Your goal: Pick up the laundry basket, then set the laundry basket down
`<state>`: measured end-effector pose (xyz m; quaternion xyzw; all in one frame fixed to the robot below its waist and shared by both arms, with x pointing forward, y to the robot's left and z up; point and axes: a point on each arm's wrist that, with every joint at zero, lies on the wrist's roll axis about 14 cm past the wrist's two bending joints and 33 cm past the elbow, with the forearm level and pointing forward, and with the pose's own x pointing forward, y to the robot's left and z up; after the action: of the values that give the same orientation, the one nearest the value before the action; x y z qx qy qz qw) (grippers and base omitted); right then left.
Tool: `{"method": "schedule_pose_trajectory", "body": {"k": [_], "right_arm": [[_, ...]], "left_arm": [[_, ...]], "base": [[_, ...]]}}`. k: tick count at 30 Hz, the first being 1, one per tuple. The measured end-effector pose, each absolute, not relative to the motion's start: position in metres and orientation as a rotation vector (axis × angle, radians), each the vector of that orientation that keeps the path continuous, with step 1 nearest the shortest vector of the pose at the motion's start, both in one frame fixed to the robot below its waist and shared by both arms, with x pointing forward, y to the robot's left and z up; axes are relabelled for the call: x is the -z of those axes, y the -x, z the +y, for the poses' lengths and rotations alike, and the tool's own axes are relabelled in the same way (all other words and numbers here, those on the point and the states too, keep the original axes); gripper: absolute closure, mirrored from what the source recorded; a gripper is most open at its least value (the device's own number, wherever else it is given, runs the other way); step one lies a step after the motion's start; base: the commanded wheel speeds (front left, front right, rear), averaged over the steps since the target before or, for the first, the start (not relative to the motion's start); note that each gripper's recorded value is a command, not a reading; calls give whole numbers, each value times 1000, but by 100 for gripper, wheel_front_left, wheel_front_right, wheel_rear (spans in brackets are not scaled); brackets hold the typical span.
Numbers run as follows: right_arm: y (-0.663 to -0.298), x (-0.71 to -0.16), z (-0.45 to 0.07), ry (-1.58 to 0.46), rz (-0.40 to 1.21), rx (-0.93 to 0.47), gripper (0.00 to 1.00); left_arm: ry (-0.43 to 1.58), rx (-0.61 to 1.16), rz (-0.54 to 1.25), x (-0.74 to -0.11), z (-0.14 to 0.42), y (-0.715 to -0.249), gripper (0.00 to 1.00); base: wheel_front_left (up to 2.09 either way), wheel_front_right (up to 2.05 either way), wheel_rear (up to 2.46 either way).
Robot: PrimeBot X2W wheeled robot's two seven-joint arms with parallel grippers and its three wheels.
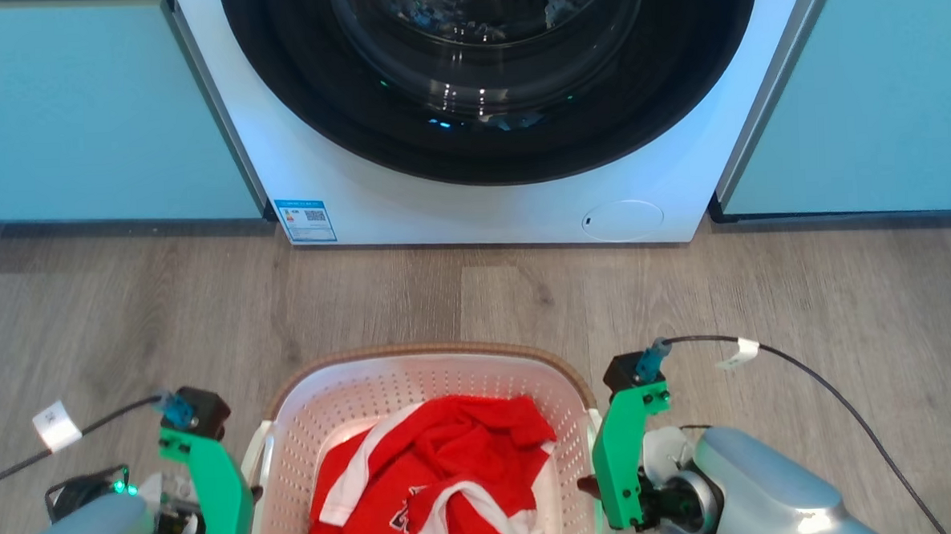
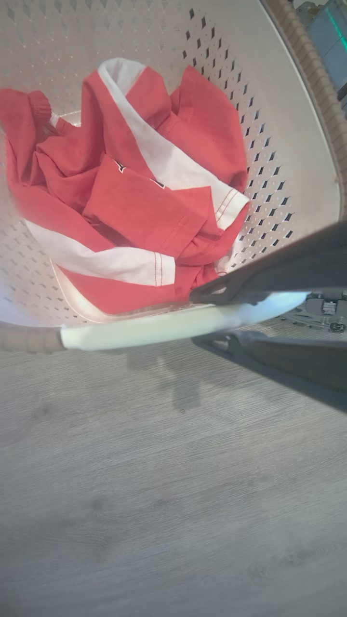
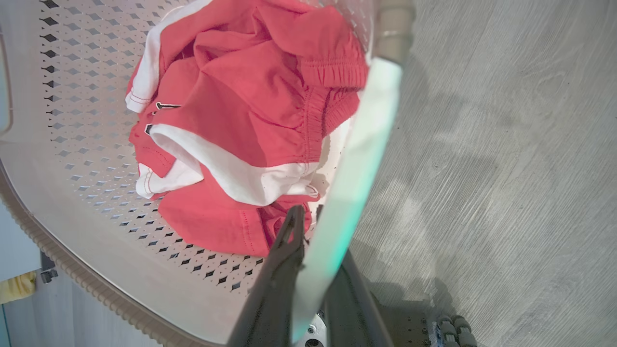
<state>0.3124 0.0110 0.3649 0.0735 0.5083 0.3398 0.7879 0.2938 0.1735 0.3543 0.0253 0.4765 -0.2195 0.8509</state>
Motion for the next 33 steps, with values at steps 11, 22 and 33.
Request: {"method": "schedule_pose_trajectory", "body": {"k": [11, 22, 33], "right_arm": [[-308, -369, 12, -152, 1103, -747, 100], [-305, -367, 10, -154, 1116, -743, 100], [-306, -370, 9, -149, 1115, -744, 100]], "left_arm": [[-42, 448, 1035, -359, 175, -276, 100], [-45, 448, 1038, -363, 174, -274, 100], [-48, 450, 1037, -363, 174, -275, 100]], "base": [[0, 0, 0], [0, 0, 0], [0, 0, 0]]}}
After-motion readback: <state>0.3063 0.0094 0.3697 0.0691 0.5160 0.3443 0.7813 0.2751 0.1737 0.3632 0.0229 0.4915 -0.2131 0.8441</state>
